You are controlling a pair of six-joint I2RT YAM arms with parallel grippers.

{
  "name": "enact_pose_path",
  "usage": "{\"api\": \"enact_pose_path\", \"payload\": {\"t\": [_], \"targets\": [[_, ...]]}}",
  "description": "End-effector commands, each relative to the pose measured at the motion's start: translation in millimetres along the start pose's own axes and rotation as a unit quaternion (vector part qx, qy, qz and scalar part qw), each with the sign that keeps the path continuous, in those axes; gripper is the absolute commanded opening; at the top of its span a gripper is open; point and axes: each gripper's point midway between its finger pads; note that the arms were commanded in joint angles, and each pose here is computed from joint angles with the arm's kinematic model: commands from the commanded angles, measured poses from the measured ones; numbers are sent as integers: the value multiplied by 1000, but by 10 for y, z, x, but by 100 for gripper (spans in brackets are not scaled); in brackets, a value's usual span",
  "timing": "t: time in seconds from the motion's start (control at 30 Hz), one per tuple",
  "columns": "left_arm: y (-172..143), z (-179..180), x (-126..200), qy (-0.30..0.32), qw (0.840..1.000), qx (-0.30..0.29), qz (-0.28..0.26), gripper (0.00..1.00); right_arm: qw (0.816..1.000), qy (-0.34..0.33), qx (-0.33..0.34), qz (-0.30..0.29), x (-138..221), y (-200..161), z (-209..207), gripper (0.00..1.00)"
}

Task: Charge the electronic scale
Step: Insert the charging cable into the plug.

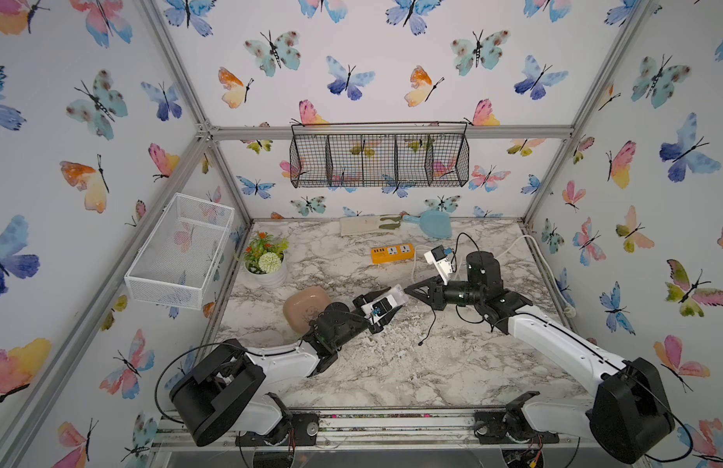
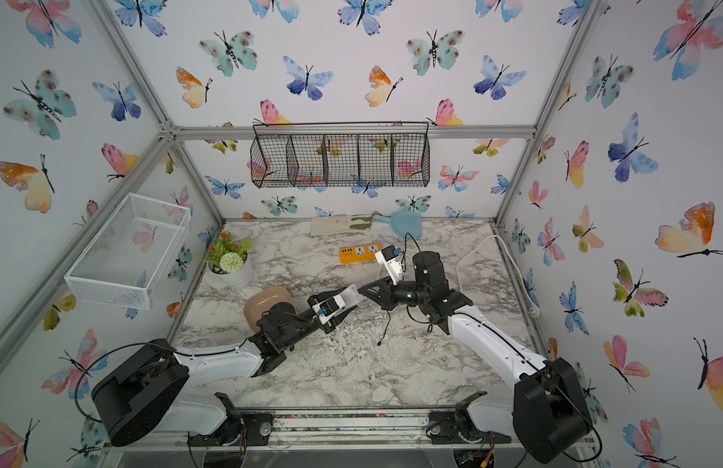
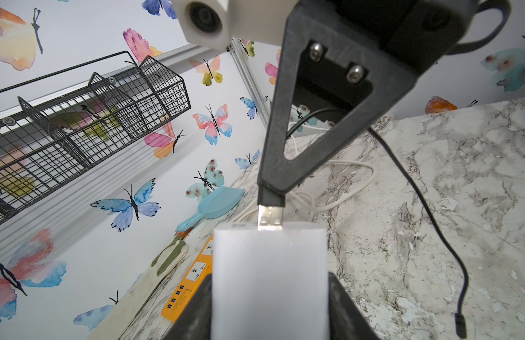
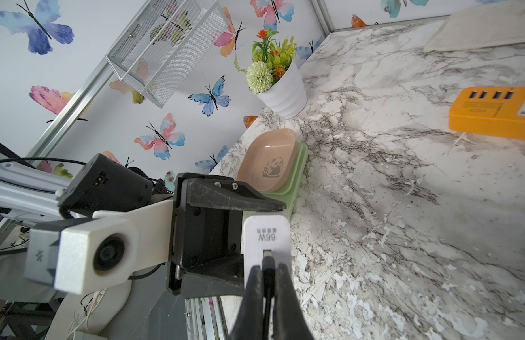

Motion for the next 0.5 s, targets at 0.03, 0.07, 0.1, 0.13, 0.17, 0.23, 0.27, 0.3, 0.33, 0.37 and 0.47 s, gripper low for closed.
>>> {"api": "enact_pose_path", "payload": {"t": [0.03, 0.07, 0.1, 0.13, 0.17, 0.23, 0.27, 0.3, 0.33, 0.37, 0.47], "targets": [[131, 121, -38, 24, 999, -16, -22, 17, 999, -33, -5, 18, -59, -73, -81, 2], [129, 112, -42, 23, 999, -18, -21, 17, 999, -35, -4, 24, -81, -88, -86, 2], [127, 113, -45, 23, 999, -21, -20, 17, 999, -37, -5, 30, -107, -105, -93, 2], [125, 112, -50, 22, 999, -22, -19, 17, 999, -40, -6, 34, -128, -122, -105, 2], [125, 114, -55, 22, 999, -23, -18, 17, 998, -44, -7, 37, -151, -128, -124, 2], [137, 109, -54, 22, 999, -24, -19, 17, 998, -44, -6, 39, -182, -136, -122, 2], [145, 110, -52, 22, 999, -24, -20, 17, 998, -42, -6, 39, -196, -138, -115, 2], [155, 113, -51, 22, 999, -24, -22, 17, 998, -41, -6, 39, -206, -135, -112, 2], [166, 118, -48, 23, 999, -24, -23, 17, 998, -39, -7, 39, -214, -134, -108, 2], [186, 122, -42, 23, 999, -23, -26, 17, 999, -36, -7, 39, -224, -136, -99, 2], [246, 141, -21, 25, 999, -21, -36, 17, 999, -32, -11, 39, -238, -143, -99, 2]]}}
Point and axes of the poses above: each gripper's point midway between its finger pads, its own x axis back along the fingers, its own z axis along the line the jaws close on, y = z × x, and after that the axes turned 10 degrees about -x, right-handed
